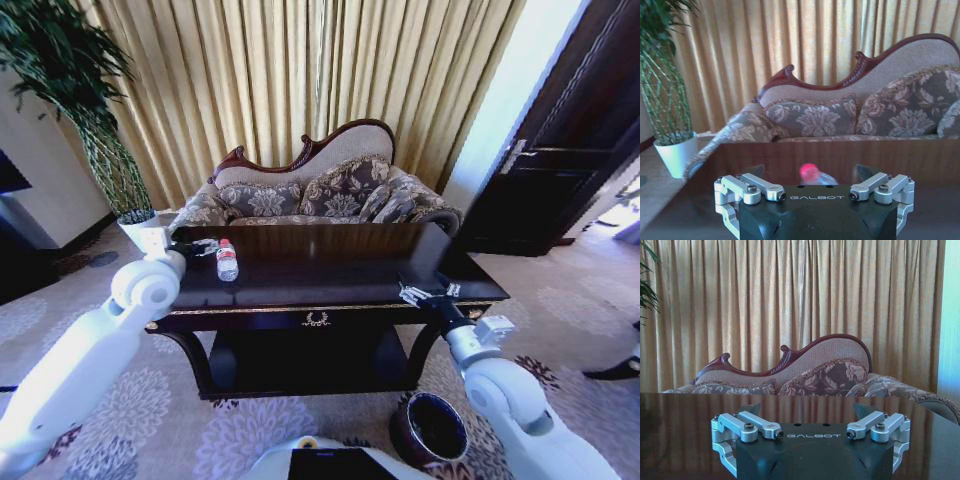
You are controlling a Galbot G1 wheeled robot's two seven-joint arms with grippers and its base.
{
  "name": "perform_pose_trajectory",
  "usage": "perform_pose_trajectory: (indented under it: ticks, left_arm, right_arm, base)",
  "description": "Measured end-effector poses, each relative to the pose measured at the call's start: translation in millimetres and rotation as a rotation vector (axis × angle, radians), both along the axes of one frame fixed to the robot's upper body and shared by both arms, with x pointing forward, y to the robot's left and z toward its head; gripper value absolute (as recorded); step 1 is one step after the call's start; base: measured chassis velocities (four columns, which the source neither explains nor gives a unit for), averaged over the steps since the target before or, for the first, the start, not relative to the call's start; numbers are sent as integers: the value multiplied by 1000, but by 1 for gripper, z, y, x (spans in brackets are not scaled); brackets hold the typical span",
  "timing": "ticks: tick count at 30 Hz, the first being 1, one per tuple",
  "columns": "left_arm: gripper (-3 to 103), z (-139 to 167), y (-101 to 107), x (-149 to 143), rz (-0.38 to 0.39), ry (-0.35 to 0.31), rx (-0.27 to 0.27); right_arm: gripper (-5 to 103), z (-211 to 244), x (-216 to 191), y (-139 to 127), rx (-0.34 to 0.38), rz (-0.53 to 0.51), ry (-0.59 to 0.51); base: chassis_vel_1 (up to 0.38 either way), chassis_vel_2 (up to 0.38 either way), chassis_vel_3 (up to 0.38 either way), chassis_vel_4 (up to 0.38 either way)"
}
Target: Move to the front of the table and place the trash on the table into the trash bin.
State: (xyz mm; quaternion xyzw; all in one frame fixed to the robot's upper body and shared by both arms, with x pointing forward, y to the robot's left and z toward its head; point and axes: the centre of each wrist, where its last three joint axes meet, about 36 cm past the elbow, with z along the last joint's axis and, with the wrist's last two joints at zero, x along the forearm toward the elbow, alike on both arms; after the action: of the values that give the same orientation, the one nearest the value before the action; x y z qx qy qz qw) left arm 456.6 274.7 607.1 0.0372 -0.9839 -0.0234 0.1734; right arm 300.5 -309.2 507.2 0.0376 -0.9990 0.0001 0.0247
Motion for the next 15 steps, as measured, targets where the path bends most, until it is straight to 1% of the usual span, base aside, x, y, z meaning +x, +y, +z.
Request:
perform_pose_trajectory:
  ticks: [1, 2, 4, 6, 8, 9, 11, 15]
  left_arm:
    - [100, -3, -7, 1, -3, 6, -1]
    - [100, -3, -7, 1, -3, 6, -1]
    - [100, -7, -18, 4, -6, 15, 5]
    - [100, -8, -21, 4, -8, 18, 10]
    - [100, -14, -27, 8, -9, 30, 44]
    - [100, -14, -27, 8, -9, 30, 44]
    - [100, -16, -33, 12, 0, 38, 64]
    - [100, -15, -36, 12, 10, 51, 82]
  right_arm:
    - [100, 0, -1, 0, -1, 0, 0]
    - [100, 0, -1, 0, -1, 0, 0]
    - [100, 2, 0, -2, -8, 0, -1]
    - [100, 2, 0, -4, -12, -1, -3]
    - [100, -1, 4, -9, -26, -5, -3]
    - [100, -1, 4, -9, -26, -5, -3]
    - [100, -3, 7, -9, -26, -5, 0]
    - [100, -8, 7, -8, -19, -6, 14]
  base:
    - [0, 0, 0, 0]
    - [0, 0, 0, 0]
    - [0, 0, 0, 0]
    - [0, 0, 0, 0]
    - [0, 0, 0, 0]
    - [0, 0, 0, 0]
    - [0, 0, 0, 0]
    - [0, 0, 0, 0]
